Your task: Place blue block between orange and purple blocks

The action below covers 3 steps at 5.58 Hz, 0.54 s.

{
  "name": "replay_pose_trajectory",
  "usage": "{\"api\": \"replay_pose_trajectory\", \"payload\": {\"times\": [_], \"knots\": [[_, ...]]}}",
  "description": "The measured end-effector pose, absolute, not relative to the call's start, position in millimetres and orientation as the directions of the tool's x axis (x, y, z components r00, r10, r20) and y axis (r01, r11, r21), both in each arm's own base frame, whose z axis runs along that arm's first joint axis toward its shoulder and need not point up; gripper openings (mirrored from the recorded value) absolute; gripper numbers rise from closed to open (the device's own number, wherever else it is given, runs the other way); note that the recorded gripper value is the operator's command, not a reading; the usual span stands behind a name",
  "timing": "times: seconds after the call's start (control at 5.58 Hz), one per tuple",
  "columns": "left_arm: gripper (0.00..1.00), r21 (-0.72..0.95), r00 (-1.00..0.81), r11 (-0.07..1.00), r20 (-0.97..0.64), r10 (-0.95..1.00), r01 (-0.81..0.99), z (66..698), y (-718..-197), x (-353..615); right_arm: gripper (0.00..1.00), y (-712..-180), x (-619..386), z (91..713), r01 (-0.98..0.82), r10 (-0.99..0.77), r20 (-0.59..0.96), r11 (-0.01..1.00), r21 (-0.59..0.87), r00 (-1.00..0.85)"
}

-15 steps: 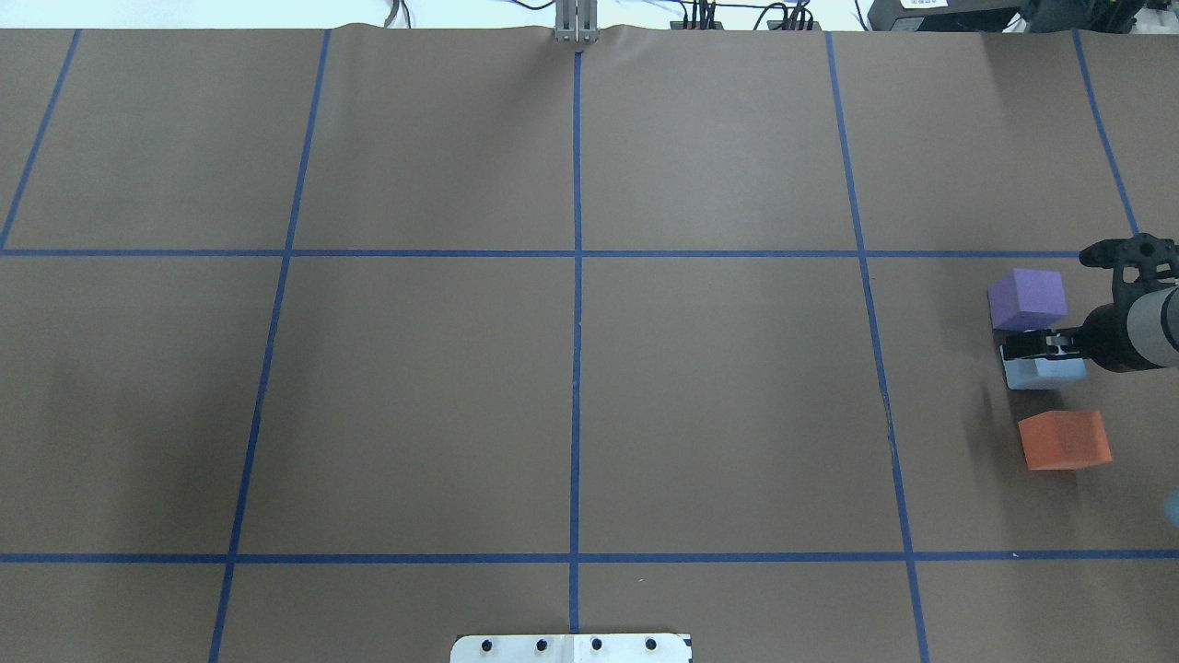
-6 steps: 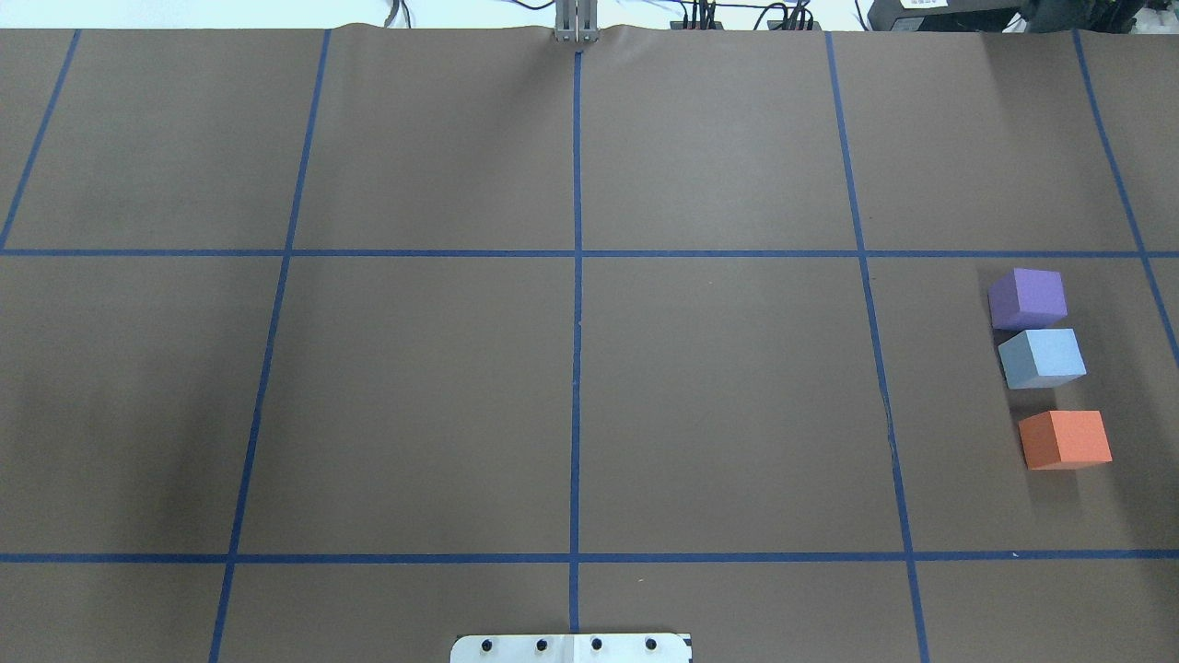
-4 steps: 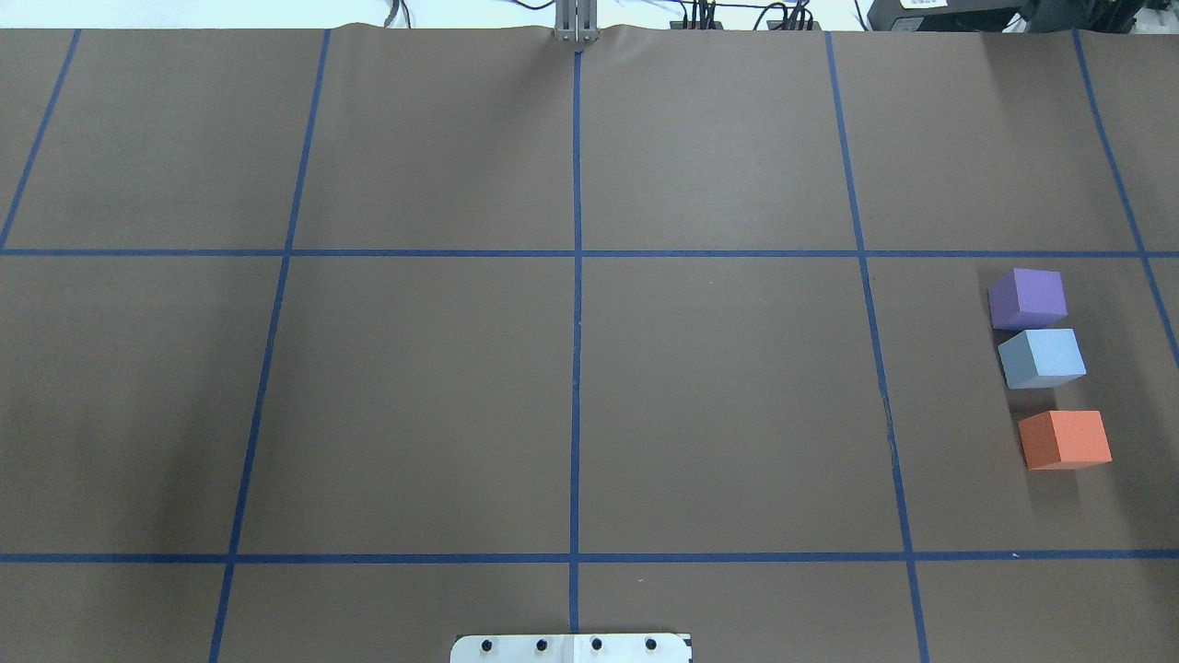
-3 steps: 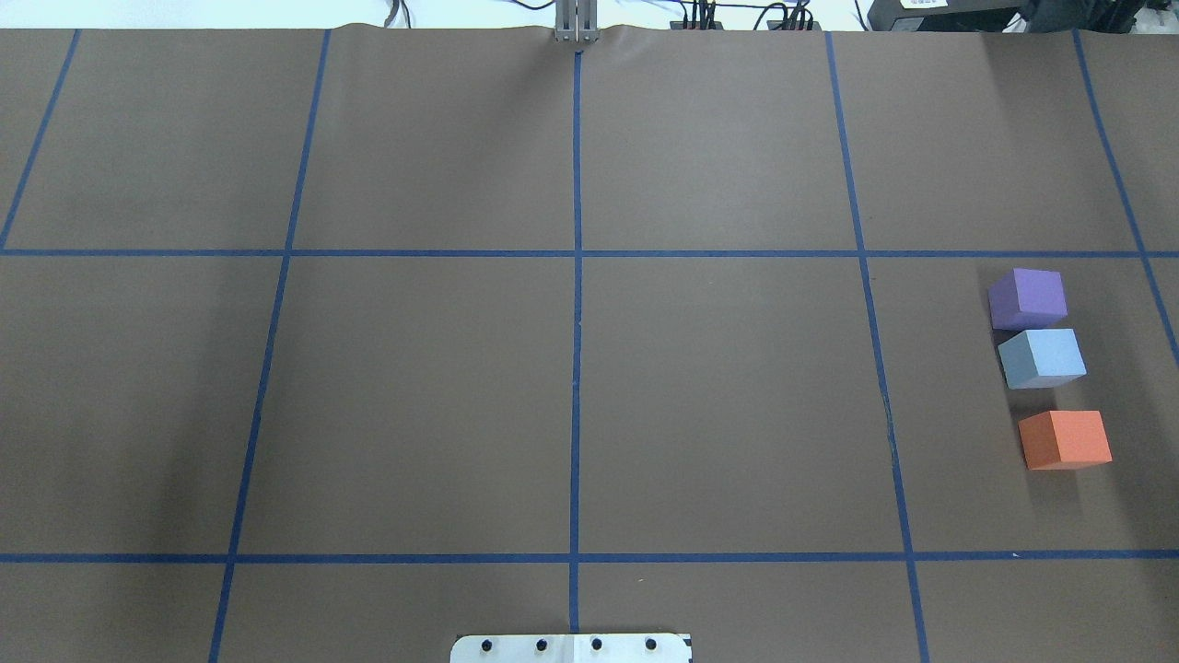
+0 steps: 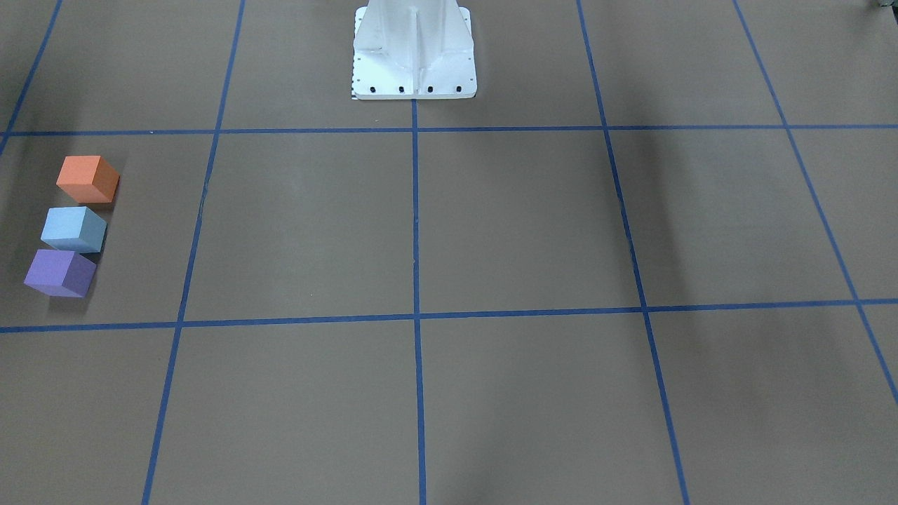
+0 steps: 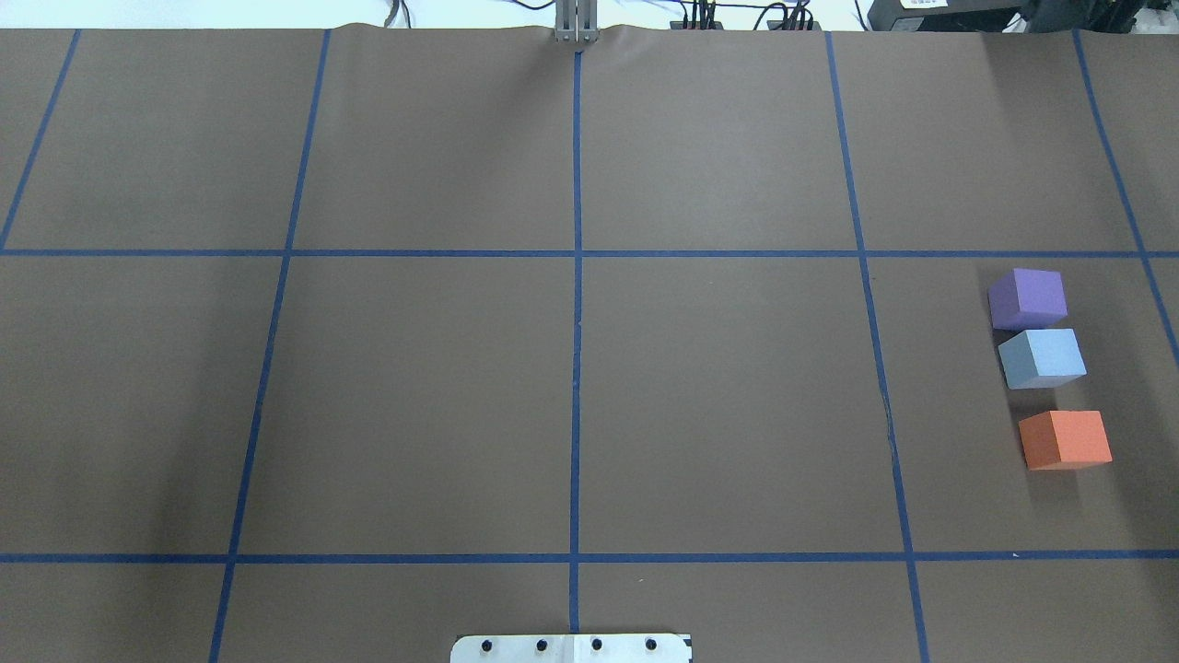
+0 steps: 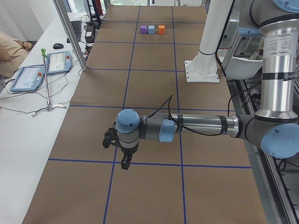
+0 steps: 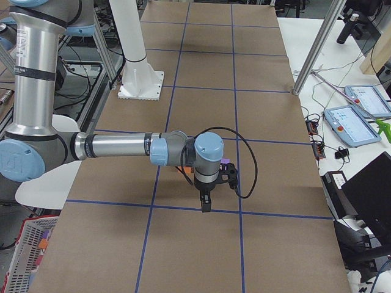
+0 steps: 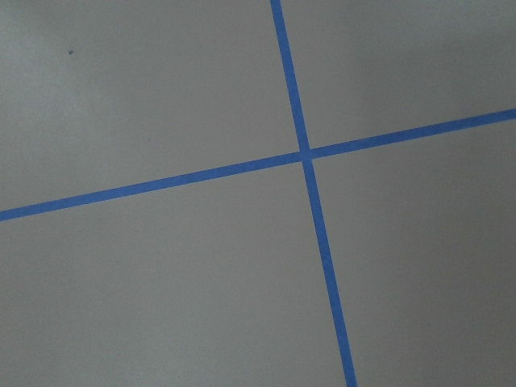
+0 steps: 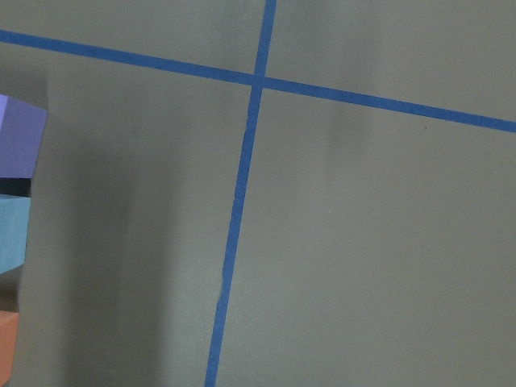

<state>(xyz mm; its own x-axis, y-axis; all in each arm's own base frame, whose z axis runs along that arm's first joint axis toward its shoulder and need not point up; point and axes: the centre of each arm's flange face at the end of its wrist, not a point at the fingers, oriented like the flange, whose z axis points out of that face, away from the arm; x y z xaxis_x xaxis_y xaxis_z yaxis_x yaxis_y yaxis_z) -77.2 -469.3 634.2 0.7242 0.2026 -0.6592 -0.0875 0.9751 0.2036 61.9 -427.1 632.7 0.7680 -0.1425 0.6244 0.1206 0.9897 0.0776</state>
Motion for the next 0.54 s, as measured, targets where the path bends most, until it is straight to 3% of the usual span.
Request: {"api": "replay_pose_trajectory", "payload": {"times": [0.54], "knots": [[1.00,0.211,0.728,0.974,-0.654,0.207,-0.088,630.2,-467.3,-77.4,1.00,-427.5,61.8,633.3,0.121,-0.144,0.626,0.990,0.079,0.767]]}}
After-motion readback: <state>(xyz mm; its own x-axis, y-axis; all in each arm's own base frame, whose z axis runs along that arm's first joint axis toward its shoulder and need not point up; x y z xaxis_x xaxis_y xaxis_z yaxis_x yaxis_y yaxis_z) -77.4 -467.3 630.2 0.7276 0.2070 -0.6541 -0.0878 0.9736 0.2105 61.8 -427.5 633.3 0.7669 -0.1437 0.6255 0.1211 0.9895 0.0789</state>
